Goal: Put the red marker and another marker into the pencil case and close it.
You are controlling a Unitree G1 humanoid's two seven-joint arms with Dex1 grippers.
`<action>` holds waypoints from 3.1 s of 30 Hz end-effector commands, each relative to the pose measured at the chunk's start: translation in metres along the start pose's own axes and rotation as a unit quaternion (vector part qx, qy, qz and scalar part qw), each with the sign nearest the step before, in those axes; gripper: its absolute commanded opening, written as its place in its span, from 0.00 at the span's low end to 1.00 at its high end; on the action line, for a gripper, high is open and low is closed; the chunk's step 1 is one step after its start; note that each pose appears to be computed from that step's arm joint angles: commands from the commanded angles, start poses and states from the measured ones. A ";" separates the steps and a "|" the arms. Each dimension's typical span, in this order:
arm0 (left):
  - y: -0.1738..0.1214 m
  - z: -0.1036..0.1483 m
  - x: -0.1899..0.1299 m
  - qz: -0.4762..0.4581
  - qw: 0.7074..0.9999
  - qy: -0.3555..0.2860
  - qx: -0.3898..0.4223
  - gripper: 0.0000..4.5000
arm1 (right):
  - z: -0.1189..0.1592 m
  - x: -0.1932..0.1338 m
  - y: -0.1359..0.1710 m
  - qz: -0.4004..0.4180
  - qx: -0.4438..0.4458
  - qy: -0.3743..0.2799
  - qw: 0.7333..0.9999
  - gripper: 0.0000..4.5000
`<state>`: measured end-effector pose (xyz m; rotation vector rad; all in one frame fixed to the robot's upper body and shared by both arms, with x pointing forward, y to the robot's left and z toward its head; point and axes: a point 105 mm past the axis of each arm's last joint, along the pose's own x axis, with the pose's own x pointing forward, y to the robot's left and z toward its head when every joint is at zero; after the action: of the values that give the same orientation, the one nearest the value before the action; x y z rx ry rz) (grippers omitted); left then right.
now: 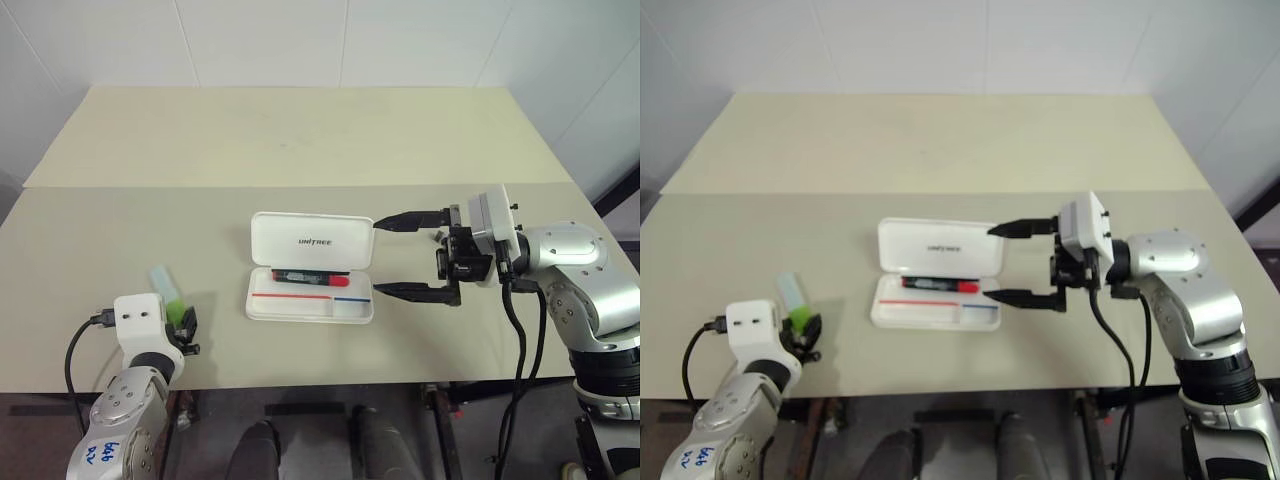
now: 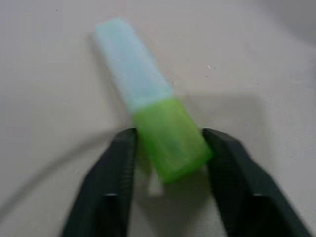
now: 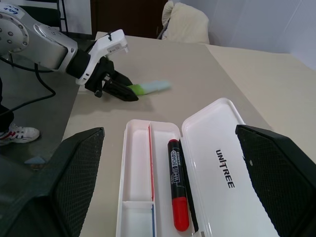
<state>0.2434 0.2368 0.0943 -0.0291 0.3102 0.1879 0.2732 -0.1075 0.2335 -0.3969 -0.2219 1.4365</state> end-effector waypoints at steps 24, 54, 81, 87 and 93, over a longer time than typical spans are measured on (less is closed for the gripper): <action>-0.006 0.102 0.010 -0.092 0.959 -0.262 0.052 0.23 | 0.000 -0.015 -0.006 -0.040 -0.032 0.014 0.999 1.00; -0.090 0.094 -0.016 -0.689 0.608 -0.175 0.354 0.23 | 0.001 -0.068 0.007 -0.224 -0.047 0.065 0.971 1.00; -0.090 0.064 0.020 -0.670 0.624 -0.078 0.394 0.23 | 0.006 -0.061 0.013 -0.235 -0.036 0.058 0.970 1.00; -0.084 0.062 0.026 -0.672 0.616 -0.069 0.405 0.23 | 0.006 -0.057 0.013 -0.232 -0.033 0.052 0.971 1.00; -0.089 0.060 0.029 -0.683 0.601 -0.064 0.411 0.23 | 0.007 -0.055 0.013 -0.231 -0.033 0.049 0.971 1.00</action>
<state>0.3040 0.1588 0.1393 0.6426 0.1448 -1.5196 0.2575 -0.1664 0.2308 -0.4257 -0.2188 0.9332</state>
